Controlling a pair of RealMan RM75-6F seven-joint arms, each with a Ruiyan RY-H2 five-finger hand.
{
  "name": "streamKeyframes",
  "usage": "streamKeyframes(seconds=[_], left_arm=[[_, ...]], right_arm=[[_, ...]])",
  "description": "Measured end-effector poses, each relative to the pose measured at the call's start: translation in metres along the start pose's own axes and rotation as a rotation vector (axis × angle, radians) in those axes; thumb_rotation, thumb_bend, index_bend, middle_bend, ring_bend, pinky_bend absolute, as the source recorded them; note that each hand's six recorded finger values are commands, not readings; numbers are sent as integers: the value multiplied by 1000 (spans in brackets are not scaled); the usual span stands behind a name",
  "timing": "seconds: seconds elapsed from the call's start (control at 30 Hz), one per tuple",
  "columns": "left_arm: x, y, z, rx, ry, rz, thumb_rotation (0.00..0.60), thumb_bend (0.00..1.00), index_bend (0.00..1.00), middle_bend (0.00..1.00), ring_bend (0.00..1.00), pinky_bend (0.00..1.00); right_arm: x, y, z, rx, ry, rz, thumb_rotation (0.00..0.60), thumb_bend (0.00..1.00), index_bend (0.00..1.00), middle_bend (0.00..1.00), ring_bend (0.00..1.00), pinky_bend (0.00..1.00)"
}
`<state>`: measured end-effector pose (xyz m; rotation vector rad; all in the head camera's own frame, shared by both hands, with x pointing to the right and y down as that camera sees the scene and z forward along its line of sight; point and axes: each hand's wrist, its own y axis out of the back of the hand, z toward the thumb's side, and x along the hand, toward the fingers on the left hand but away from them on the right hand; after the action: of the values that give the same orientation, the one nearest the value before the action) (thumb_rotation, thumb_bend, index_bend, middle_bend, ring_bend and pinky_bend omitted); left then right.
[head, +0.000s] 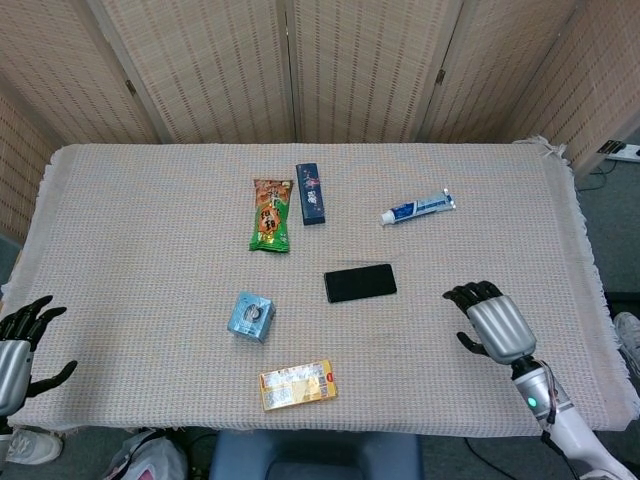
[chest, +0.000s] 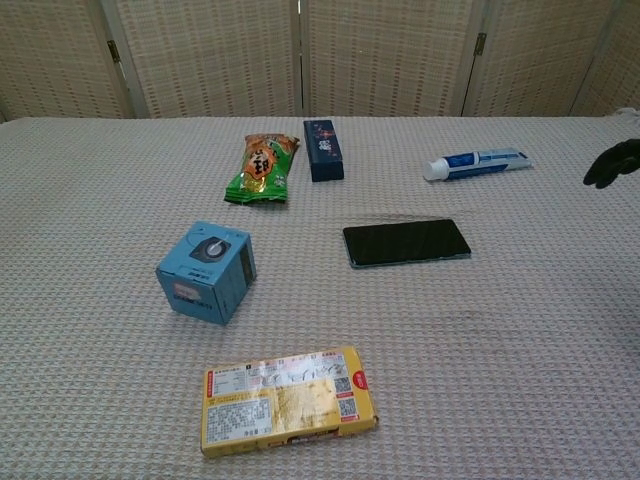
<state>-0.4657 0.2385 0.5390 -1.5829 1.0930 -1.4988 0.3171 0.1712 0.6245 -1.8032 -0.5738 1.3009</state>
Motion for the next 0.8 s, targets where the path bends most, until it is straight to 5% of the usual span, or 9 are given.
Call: streamKeyframes(seconds=[0.3, 0.8], left_arm=[[-5, 2, -5, 1, 12, 2, 600, 211, 235, 145, 150, 195], [-9, 5, -16, 10, 39, 3, 600, 212, 235, 145, 150, 195]], right_arm=[[-74, -25, 32, 36, 55, 70, 600, 214, 213, 216, 165, 242], [-146, -54, 61, 78, 64, 133, 600, 214, 213, 217, 158, 242]])
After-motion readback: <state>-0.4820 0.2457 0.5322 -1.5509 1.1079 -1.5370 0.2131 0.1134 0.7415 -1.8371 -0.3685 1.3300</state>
